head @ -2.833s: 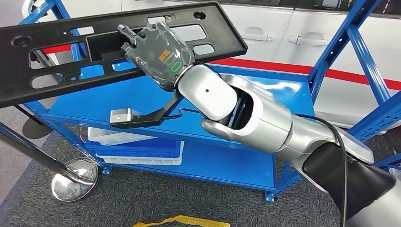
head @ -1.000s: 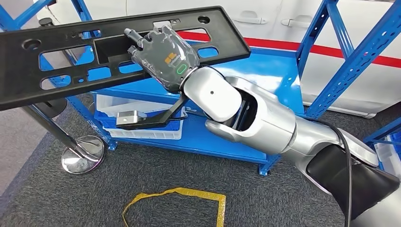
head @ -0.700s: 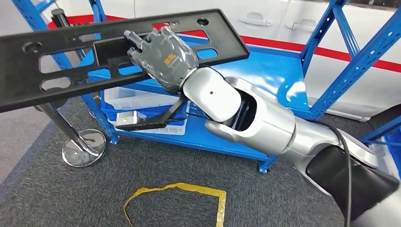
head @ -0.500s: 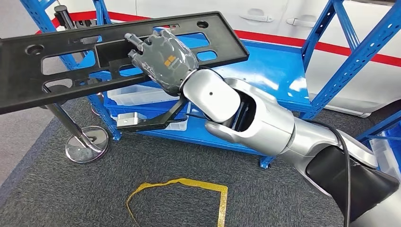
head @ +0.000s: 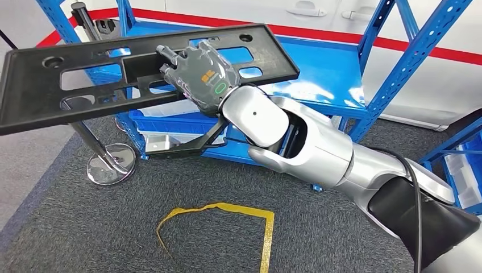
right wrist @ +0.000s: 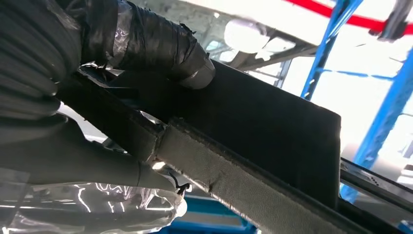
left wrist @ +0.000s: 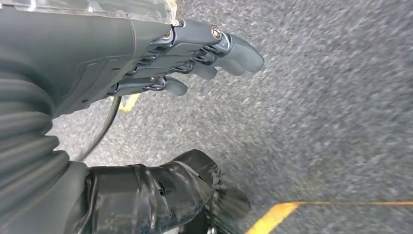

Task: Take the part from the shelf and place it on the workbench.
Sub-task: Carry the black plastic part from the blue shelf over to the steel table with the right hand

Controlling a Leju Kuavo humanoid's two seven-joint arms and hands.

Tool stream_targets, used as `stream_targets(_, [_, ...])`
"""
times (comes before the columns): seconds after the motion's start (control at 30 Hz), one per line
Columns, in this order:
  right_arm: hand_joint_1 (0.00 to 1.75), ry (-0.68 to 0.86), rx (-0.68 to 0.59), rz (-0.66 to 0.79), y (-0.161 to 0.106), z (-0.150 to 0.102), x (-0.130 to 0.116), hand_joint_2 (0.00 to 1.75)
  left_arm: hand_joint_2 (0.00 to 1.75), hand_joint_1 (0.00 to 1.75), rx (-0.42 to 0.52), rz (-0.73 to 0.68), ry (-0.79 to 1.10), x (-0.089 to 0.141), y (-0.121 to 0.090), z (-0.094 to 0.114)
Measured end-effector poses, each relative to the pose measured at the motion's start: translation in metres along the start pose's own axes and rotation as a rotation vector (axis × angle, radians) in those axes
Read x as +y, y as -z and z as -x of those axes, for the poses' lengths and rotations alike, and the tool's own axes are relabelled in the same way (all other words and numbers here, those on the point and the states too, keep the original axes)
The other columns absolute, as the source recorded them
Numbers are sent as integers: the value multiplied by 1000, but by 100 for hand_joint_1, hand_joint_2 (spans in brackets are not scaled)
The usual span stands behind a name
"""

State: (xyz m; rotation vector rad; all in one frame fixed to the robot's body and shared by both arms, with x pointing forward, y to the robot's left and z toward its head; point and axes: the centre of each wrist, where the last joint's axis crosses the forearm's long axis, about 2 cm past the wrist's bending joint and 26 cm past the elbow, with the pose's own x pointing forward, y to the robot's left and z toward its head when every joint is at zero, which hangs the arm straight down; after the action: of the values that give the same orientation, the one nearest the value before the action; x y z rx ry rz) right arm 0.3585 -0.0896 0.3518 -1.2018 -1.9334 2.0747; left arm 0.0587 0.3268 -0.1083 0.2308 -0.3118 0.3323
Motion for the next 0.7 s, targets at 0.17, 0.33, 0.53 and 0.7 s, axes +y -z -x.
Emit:
stream_targets(0.17, [175, 12, 3, -4, 1, 0, 5, 175, 175, 0, 0, 2, -2, -3, 0, -3])
stream_targets(0.33, [175, 22, 5, -18, 1, -1, 11, 175, 175, 0, 16, 0, -2, -4, -1, 2])
stream_targets(0.53, [175, 23, 0, -30, 1, 0, 15, 175, 175, 0, 13, 2, -2, -5, -1, 1])
stream_targets(0.7, [175, 22, 0, -28, 3, 0, 14, 175, 175, 0, 15, 18, -5, -12, -3, 3])
